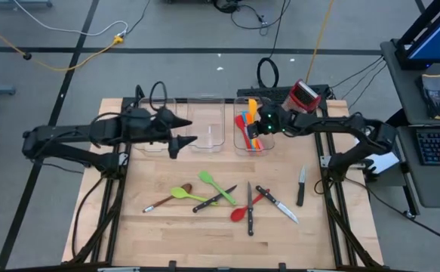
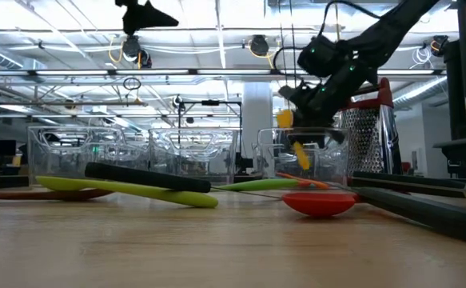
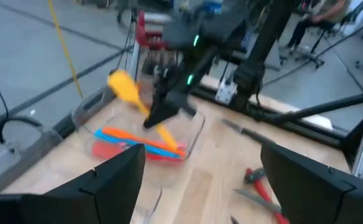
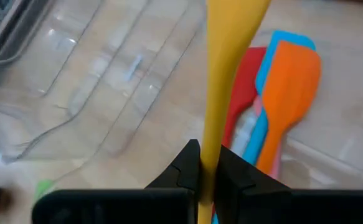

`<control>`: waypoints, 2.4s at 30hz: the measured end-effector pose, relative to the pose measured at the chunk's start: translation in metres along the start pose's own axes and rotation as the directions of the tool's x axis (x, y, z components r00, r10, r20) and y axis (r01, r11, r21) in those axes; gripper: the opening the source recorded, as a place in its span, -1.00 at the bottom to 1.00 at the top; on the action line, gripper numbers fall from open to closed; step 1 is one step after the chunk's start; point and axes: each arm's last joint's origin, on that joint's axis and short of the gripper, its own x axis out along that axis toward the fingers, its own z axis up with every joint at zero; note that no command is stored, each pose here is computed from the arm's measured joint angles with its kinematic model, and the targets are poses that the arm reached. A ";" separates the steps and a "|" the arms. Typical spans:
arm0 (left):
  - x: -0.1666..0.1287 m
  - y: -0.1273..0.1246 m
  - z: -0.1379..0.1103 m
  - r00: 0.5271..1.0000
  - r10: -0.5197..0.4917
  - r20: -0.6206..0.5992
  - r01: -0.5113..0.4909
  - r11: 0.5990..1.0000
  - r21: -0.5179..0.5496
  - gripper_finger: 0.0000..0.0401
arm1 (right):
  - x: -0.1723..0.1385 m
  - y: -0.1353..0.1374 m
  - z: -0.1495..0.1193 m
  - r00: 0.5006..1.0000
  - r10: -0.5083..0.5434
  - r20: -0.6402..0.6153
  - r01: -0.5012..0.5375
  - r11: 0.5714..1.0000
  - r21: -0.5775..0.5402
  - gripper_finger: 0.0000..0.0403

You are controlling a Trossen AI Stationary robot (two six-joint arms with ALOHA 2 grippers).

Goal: Pick & Place Kitchen Items
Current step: Put the yellow spatula into the right transparent bin, then put the green spatula into the right transparent bin

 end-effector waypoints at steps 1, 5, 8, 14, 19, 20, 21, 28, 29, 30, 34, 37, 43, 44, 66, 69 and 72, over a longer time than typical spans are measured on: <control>-0.003 0.002 -0.001 1.000 0.004 0.010 -0.003 1.000 -0.002 0.64 | 0.002 -0.002 -0.001 1.000 -0.012 -0.016 0.012 1.000 0.011 -0.95; -0.009 0.011 -0.009 0.999 0.038 -0.005 -0.038 0.999 -0.003 0.64 | 0.008 -0.008 -0.003 0.999 -0.037 -0.037 0.039 0.998 0.040 -0.95; -0.013 0.016 -0.010 0.999 0.051 0.006 -0.051 0.999 0.002 0.62 | 0.011 -0.011 -0.001 0.998 -0.046 -0.036 0.047 0.998 0.048 -0.94; -0.013 0.024 -0.012 0.996 0.088 -0.003 -0.088 0.996 0.009 0.56 | 0.010 -0.019 0.001 0.997 -0.068 -0.043 0.070 0.995 0.065 -0.93; -0.013 0.028 -0.010 0.996 0.086 0.000 -0.086 0.996 0.022 0.56 | 0.010 -0.019 0.001 0.997 -0.047 -0.059 0.051 0.997 0.055 -0.92; -0.013 0.029 -0.010 0.997 0.078 0.000 -0.078 0.997 0.022 0.56 | 0.010 -0.019 0.001 0.997 -0.047 -0.061 0.050 0.997 0.053 -0.92; -0.013 0.029 -0.010 0.997 0.072 -0.001 -0.072 0.997 0.021 0.57 | 0.011 -0.019 0.000 0.997 -0.046 -0.065 0.050 0.998 0.049 -0.92; -0.013 0.031 -0.010 0.999 0.049 -0.010 -0.048 0.999 0.016 0.63 | 0.011 -0.018 -0.001 0.997 -0.047 -0.065 0.047 0.999 0.001 -0.88; -0.013 0.031 -0.010 0.999 0.049 -0.009 -0.048 0.999 0.016 0.64 | 0.011 -0.018 0.000 0.997 -0.046 -0.064 0.046 0.999 -0.007 -0.85; -0.013 0.031 -0.010 0.999 0.048 -0.010 -0.048 0.999 0.016 0.64 | 0.011 -0.018 0.000 0.997 -0.045 -0.062 0.045 0.999 -0.011 -0.82; -0.013 0.031 -0.010 0.999 0.048 -0.010 -0.048 0.999 0.016 0.61 | 0.011 -0.018 0.000 0.997 -0.045 -0.061 0.044 0.999 -0.008 -0.66; -0.013 0.031 -0.010 0.999 0.048 -0.010 -0.048 0.999 0.015 0.58 | 0.011 -0.018 0.000 0.997 -0.047 -0.057 0.046 0.999 -0.007 -0.54; -0.013 0.031 -0.010 0.999 0.048 -0.011 -0.048 0.999 0.015 0.55 | 0.010 -0.015 0.003 0.999 -0.021 -0.026 0.021 1.000 -0.007 -0.41; -0.013 0.031 -0.010 0.999 0.048 -0.011 -0.048 0.999 0.011 0.56 | 0.009 -0.015 0.004 1.000 -0.018 -0.022 0.018 1.000 0.001 -0.40; -0.013 0.031 -0.012 0.998 0.052 -0.038 -0.051 0.998 0.026 0.56 | -0.054 0.035 0.011 0.962 0.224 0.156 -0.190 0.960 -0.206 -0.93; -0.013 0.031 -0.012 0.998 0.052 -0.038 -0.051 0.998 0.025 0.57 | -0.065 0.041 0.010 0.950 0.262 0.171 -0.217 0.946 -0.242 -0.98; -0.013 0.031 -0.012 0.998 0.052 -0.038 -0.052 0.999 0.007 0.61 | -0.075 0.047 0.008 0.936 0.298 0.185 -0.244 0.933 -0.266 -0.97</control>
